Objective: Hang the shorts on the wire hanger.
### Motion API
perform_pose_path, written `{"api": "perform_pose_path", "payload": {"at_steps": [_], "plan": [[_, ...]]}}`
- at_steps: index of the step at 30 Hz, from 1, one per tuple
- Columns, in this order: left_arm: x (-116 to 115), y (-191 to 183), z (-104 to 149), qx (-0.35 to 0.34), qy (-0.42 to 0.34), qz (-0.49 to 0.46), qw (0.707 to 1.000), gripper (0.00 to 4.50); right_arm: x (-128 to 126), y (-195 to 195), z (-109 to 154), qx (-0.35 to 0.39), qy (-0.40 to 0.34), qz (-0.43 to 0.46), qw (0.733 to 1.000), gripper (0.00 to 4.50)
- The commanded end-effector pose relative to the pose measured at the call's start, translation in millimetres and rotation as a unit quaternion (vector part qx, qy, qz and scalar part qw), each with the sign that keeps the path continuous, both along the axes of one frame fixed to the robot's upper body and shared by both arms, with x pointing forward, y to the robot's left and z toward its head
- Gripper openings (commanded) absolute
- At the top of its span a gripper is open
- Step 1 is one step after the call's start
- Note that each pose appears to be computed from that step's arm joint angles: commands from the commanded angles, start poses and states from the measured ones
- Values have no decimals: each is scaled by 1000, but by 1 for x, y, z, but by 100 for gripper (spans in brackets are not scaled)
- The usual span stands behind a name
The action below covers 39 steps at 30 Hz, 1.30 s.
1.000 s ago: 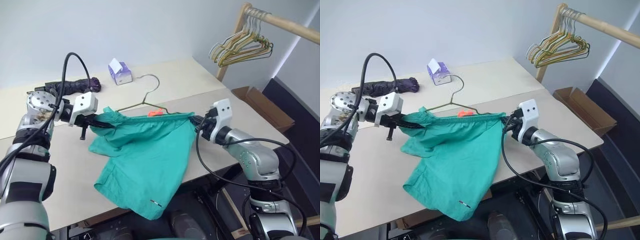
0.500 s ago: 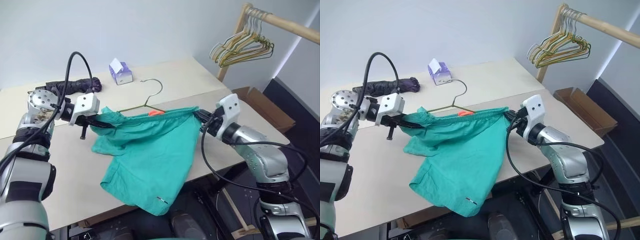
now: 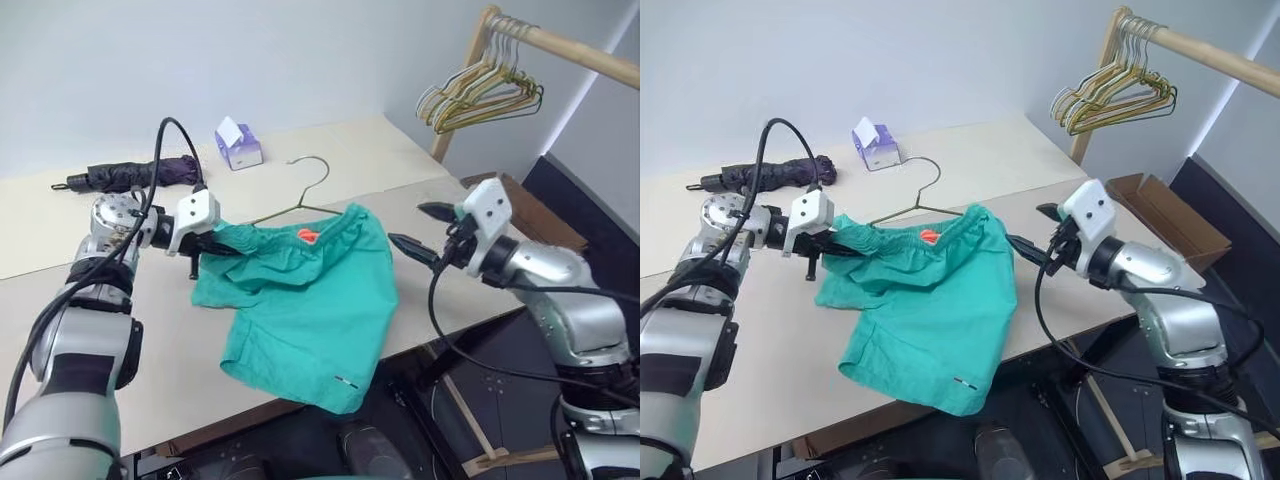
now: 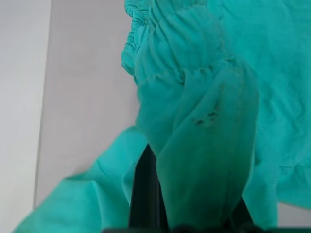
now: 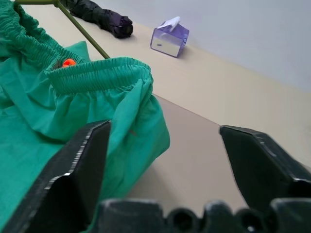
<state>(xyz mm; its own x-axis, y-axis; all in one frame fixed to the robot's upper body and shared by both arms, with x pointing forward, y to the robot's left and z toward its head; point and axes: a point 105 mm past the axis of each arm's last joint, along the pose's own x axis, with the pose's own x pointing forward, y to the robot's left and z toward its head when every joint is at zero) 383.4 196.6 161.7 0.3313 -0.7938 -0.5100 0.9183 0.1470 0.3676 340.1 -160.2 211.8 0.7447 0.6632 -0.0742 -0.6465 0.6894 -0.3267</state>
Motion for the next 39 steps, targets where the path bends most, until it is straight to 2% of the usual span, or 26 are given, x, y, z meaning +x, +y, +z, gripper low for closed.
{"api": "perform_pose_path", "payload": {"at_steps": [1,3,8,11,18,21,33,35,38,39], "plan": [[7,-9,29,-18,-52,-11,998,0,5,-9,43,-23,-12,32,999,448],[7,-16,34,-23,-59,-25,998,0,7,-9,54,-61,13,66,996,448],[7,-31,42,-35,-69,-54,996,0,19,-7,59,-153,94,109,978,448],[7,-39,43,-44,-69,-67,994,0,28,-2,52,-207,121,130,962,448],[5,-49,43,-56,-73,-91,992,0,44,17,29,-256,157,153,942,448],[3,-52,44,-62,-72,-97,991,0,47,21,24,-252,163,160,941,392],[1,-55,42,-53,-69,-112,990,0,31,20,31,-205,170,193,944,16],[1,-57,40,-45,-65,-116,990,0,27,19,33,-187,172,193,948,1],[3,-58,39,-36,-60,-112,991,72,19,16,35,-164,176,191,952,0],[3,-59,39,-35,-60,-112,991,109,15,14,35,-155,179,191,953,0]]}}
